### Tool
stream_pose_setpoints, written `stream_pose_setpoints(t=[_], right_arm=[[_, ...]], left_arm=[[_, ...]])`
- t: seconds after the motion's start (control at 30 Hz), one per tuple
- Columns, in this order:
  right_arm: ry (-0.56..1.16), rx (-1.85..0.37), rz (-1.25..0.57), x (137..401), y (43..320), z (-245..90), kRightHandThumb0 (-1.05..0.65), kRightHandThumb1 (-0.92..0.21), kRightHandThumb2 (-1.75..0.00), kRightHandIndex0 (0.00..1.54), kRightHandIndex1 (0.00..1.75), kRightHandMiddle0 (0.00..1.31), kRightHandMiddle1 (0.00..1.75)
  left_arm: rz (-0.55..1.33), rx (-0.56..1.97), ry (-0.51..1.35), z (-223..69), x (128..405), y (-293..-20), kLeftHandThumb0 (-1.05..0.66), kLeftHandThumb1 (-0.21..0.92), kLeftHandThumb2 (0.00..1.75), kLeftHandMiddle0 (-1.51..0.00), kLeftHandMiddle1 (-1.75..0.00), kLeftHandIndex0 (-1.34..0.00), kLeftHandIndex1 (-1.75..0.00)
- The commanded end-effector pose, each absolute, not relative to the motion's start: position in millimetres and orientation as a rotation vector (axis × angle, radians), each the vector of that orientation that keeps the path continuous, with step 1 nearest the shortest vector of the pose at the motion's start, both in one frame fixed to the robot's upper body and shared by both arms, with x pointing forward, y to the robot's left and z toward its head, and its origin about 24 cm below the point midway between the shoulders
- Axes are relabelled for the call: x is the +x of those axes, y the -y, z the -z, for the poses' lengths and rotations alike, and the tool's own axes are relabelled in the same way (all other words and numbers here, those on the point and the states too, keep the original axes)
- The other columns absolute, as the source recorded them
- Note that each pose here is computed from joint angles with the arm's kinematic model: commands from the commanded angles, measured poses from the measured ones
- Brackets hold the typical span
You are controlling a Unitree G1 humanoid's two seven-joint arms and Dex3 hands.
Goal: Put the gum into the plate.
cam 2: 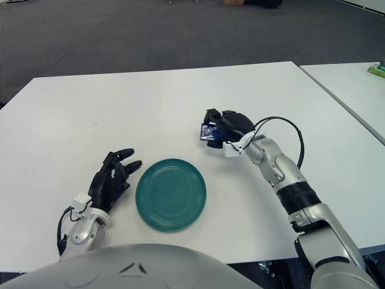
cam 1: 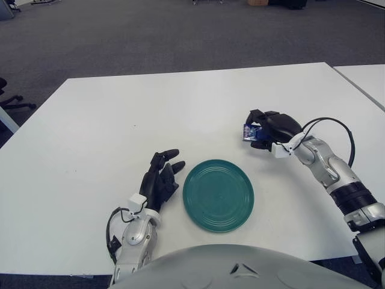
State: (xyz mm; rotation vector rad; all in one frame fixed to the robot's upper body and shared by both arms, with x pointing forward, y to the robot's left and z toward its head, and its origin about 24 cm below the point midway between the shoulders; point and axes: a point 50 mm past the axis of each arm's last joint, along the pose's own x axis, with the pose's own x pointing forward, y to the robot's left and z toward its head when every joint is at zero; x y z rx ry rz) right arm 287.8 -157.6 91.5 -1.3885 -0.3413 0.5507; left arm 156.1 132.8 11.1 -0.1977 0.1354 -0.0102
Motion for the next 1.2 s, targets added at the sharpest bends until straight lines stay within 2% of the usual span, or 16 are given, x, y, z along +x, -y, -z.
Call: stream_pose_setpoints(t=[0.0, 0.27, 0.4, 0.67, 1.17], right_arm=[[0.471, -1.374, -0.59, 269.3, 133.6, -121.9, -0.53, -0.92, -0.79, 0.9, 1.75, 0.73, 1.75], [0.548, -1.393, -0.69, 244.2, 107.7, -146.2, -0.49, -0.92, -0.75, 0.96, 1.75, 0.74, 1.75], [0.595, -1.461, -0.73, 228.1, 96.5, -156.0, -0.47, -0.92, -0.72, 1.05, 1.75, 0.81, 1.75], [0.626, -1.514, -0.796, 217.6, 85.7, -167.9, -0.46, -0.92, -0.71, 1.16, 1.75, 0.9, 1.75], [0.73, -1.455, -1.012, 190.9, 64.2, -150.1, -0.48, -0.92, -0.65, 1.21, 1.75, 0.9, 1.75]], left_arm=[[0.021, -0.176, -0.127, -11.4, 157.5, -136.1, -0.86, 0.92, 0.88, -0.49, -0.75, -0.17, -1.15], [0.023, -0.174, -0.13, -10.4, 157.9, -135.8, -0.86, 0.92, 0.88, -0.48, -0.75, -0.16, -1.16], [0.017, -0.173, -0.131, -9.6, 157.9, -135.3, -0.85, 0.92, 0.88, -0.46, -0.74, -0.16, -1.16], [0.011, -0.17, -0.132, -8.5, 157.8, -134.9, -0.85, 0.92, 0.88, -0.45, -0.74, -0.14, -1.16], [-0.001, -0.186, -0.115, -10.6, 156.4, -131.6, -0.83, 0.92, 0.86, -0.42, -0.79, -0.14, -1.18]])
